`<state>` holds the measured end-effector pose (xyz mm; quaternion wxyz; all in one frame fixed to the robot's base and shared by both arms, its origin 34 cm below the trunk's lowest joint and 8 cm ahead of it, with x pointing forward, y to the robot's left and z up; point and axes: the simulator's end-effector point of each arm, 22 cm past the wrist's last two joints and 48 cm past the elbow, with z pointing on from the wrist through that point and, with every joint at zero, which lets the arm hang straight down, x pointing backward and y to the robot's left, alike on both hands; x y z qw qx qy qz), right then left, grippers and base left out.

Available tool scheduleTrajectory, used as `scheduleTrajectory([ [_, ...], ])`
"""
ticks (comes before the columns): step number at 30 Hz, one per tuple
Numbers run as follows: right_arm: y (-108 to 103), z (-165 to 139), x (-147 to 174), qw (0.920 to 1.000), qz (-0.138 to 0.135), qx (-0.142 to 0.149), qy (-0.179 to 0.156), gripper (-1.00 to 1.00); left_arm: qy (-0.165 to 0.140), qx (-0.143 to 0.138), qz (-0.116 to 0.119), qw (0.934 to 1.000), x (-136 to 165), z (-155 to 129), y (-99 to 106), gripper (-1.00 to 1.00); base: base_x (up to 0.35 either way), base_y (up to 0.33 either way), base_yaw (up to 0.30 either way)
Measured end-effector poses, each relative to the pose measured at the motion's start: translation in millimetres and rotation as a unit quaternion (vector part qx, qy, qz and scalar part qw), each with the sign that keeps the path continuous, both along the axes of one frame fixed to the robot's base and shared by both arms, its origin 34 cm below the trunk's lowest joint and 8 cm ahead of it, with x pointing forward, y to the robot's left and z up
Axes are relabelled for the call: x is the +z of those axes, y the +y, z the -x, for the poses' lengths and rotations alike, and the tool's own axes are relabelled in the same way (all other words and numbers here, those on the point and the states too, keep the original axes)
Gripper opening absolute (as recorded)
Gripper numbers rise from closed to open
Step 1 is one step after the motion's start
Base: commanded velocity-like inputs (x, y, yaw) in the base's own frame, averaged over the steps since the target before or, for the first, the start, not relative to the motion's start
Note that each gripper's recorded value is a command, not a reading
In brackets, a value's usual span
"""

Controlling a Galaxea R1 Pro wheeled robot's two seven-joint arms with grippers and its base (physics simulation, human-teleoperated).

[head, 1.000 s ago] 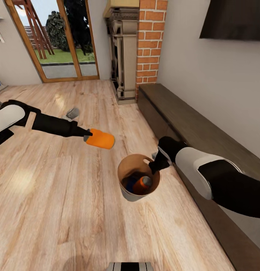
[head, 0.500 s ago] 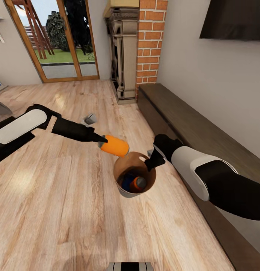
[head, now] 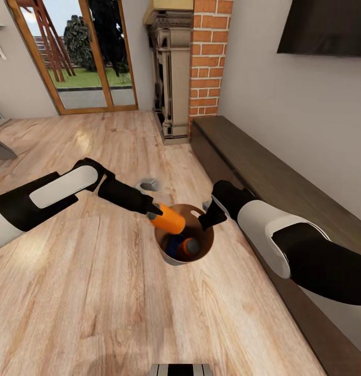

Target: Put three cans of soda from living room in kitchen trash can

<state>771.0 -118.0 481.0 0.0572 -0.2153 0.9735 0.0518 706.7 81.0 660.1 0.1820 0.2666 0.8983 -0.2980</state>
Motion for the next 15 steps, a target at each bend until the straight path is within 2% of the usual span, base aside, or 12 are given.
scheduleTrajectory([
  [5,1.7,-0.1,0.7,1.0000,-0.004,-0.001,0.000,-1.00,-0.012,0.004,-0.024,0.9996,-7.0,-6.2,-12.8,-1.00,0.000,0.000,0.000],
  [11,0.1,-0.3,0.3,1.0000,0.000,0.000,-0.001,-1.00,-0.008,0.028,-0.042,0.9987,-18.3,-20.5,-5.4,-1.00,0.000,0.000,0.000],
  [15,1.1,0.1,0.3,1.0000,-0.003,-0.001,0.001,-1.00,-0.006,0.033,-0.053,0.9980,-25.8,-24.7,-15.9,-1.00,0.000,0.000,0.000],
])
